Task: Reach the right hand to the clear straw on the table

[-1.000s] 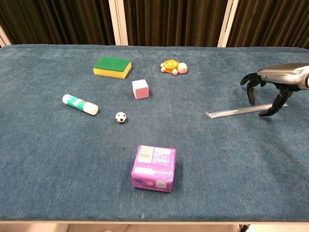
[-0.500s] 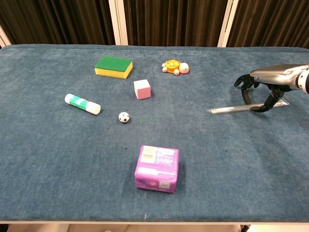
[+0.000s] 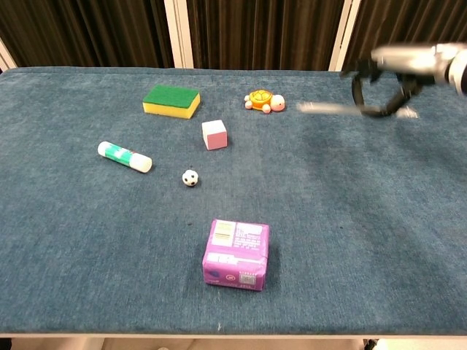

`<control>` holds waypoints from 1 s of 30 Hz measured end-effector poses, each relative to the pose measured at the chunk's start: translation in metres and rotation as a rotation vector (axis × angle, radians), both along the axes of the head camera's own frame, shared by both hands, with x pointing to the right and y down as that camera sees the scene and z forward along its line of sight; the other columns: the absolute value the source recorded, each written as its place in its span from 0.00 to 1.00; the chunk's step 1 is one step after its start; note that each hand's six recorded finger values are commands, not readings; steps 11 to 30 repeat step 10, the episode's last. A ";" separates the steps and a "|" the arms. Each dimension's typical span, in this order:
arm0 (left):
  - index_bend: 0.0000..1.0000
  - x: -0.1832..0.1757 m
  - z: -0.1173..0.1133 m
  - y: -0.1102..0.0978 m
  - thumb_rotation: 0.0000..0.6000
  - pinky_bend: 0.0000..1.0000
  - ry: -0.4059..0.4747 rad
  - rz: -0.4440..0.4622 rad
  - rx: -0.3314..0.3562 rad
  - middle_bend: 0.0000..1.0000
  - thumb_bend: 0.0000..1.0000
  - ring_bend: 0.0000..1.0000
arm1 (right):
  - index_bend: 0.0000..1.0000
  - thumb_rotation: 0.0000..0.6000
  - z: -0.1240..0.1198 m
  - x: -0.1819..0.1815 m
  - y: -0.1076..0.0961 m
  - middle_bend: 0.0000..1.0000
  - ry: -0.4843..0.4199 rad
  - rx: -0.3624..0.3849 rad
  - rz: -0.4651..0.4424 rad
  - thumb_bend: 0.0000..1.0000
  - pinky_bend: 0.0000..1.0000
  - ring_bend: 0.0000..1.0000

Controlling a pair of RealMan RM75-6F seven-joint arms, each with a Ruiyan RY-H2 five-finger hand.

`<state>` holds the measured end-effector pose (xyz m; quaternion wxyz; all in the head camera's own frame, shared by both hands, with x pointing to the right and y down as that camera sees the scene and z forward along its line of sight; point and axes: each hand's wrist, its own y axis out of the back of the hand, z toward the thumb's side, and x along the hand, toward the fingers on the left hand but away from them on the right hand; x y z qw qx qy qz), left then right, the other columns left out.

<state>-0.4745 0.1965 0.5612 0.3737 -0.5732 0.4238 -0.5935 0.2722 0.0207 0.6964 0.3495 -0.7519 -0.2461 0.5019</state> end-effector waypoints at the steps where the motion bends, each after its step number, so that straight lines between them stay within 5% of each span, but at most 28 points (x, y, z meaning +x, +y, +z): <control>1: 0.19 0.000 0.000 0.000 1.00 0.07 0.000 -0.001 0.000 0.01 0.43 0.02 | 0.65 1.00 -0.006 -0.003 -0.005 0.16 -0.019 0.024 0.007 0.61 0.22 0.19; 10: 0.19 -0.002 -0.001 0.000 1.00 0.07 -0.001 -0.011 0.002 0.01 0.43 0.02 | 0.65 1.00 -0.066 -0.024 -0.033 0.16 -0.187 0.202 0.079 0.61 0.22 0.19; 30: 0.19 -0.002 -0.001 0.000 1.00 0.07 -0.001 -0.011 0.002 0.01 0.43 0.02 | 0.65 1.00 -0.066 -0.024 -0.033 0.16 -0.187 0.202 0.079 0.61 0.22 0.19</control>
